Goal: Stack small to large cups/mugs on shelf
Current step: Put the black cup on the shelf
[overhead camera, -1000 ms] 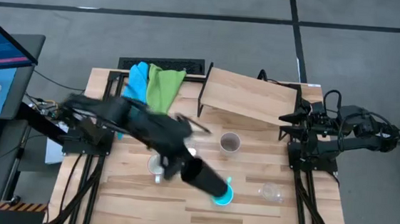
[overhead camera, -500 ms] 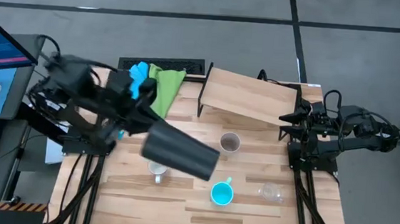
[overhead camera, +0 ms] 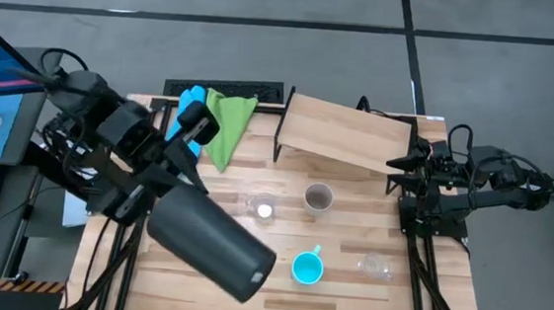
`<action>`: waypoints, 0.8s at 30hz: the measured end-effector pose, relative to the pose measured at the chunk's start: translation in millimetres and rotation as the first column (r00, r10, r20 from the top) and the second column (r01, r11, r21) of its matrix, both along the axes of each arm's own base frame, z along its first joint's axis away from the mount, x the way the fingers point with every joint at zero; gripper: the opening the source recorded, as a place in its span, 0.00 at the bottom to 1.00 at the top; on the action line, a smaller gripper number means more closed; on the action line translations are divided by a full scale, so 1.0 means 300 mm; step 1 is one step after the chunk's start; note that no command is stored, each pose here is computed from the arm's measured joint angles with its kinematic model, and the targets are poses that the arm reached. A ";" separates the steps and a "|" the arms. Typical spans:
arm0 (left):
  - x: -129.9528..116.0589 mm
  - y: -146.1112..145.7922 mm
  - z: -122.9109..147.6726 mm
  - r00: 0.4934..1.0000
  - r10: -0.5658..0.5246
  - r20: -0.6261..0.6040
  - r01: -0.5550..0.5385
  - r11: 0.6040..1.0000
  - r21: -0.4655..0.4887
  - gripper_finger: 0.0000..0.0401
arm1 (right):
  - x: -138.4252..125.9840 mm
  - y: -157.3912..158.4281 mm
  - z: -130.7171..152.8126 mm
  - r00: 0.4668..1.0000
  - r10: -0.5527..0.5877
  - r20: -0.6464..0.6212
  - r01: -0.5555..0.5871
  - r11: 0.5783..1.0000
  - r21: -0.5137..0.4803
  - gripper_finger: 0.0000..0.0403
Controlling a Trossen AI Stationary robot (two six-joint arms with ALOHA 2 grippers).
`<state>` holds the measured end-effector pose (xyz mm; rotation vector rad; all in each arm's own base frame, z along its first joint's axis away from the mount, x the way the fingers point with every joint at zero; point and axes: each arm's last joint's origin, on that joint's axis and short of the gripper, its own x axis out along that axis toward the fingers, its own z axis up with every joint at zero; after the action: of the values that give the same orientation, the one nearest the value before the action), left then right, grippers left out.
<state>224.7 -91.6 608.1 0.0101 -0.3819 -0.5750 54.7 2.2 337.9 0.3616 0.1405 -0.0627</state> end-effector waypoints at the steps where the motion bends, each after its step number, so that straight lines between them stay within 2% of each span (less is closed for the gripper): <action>1: -0.003 -0.003 0.005 0.999 -0.006 0.039 0.005 1.000 0.027 0.00 | 0.000 0.000 0.000 1.000 -0.002 0.000 0.002 1.000 -0.001 0.58; 5: -0.011 -0.009 0.022 0.988 -0.060 0.145 0.048 0.996 0.080 0.00 | 0.000 0.000 0.000 1.000 -0.003 0.000 0.003 1.000 -0.002 0.58; 11: -0.006 -0.012 0.018 0.987 -0.070 0.142 0.057 0.994 0.093 0.00 | 0.000 0.000 0.000 1.000 0.000 -0.002 0.000 1.000 -0.026 0.58; 13: -0.005 -0.007 0.019 0.989 -0.014 0.149 0.001 0.996 0.089 0.00 | 0.000 0.000 0.000 1.000 0.003 -0.002 -0.003 0.999 -0.044 0.58; 16: 0.004 0.007 0.020 0.973 0.174 0.149 -0.185 0.980 0.067 0.00 | 0.000 0.000 0.000 1.000 0.002 -0.002 -0.002 0.999 -0.044 0.58; 18: 0.009 0.024 0.024 0.928 0.346 0.136 -0.352 0.936 0.022 0.00 | 0.000 0.000 0.000 1.000 0.002 -0.002 -0.002 0.999 -0.044 0.58; 20: 0.024 0.038 0.031 0.848 0.515 0.127 -0.514 0.857 -0.040 0.00 | 0.000 0.000 0.000 1.000 0.002 -0.002 -0.002 0.999 -0.044 0.58; 24: 0.077 0.054 0.033 0.604 0.790 0.099 -0.779 0.613 -0.133 0.00 | 0.000 -0.001 0.000 1.000 0.002 -0.002 -0.002 0.999 -0.044 0.58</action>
<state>247.9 -75.3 618.0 0.1457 -0.4996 0.3414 54.7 2.0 337.9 0.3176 0.1408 -0.0641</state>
